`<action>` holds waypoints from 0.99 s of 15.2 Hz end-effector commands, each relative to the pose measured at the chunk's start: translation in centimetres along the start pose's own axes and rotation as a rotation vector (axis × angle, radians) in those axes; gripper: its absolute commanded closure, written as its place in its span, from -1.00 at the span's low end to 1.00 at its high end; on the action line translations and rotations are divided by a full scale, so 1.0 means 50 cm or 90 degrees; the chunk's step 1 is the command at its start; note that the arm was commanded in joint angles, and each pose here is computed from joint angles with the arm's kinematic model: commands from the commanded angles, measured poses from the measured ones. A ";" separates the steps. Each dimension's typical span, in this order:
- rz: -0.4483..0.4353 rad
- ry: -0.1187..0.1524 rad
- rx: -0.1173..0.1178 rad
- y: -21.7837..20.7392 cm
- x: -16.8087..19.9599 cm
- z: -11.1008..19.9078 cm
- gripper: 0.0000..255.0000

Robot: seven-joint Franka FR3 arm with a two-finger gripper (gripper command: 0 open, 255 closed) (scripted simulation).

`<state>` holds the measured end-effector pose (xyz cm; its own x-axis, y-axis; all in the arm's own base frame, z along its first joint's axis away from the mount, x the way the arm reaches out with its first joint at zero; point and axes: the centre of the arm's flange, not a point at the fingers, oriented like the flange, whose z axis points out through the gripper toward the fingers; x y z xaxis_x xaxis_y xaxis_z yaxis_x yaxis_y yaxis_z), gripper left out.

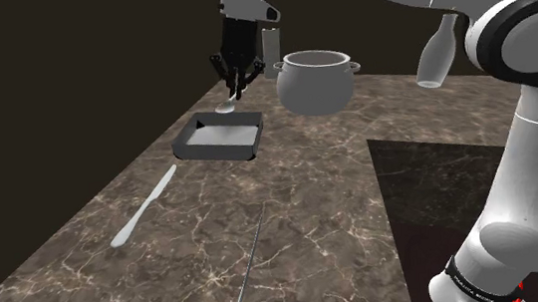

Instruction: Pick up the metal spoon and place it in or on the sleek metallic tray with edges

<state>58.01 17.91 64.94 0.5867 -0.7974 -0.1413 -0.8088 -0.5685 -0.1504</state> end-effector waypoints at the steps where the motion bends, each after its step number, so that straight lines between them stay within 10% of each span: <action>1: 0.002 0.000 0.000 -0.057 0.025 0.010 1.00; 15: 0.002 0.000 0.000 -0.090 0.059 0.137 1.00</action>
<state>63.85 19.65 59.12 0.5847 -0.7988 -0.1417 -0.8103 -0.5665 -0.1498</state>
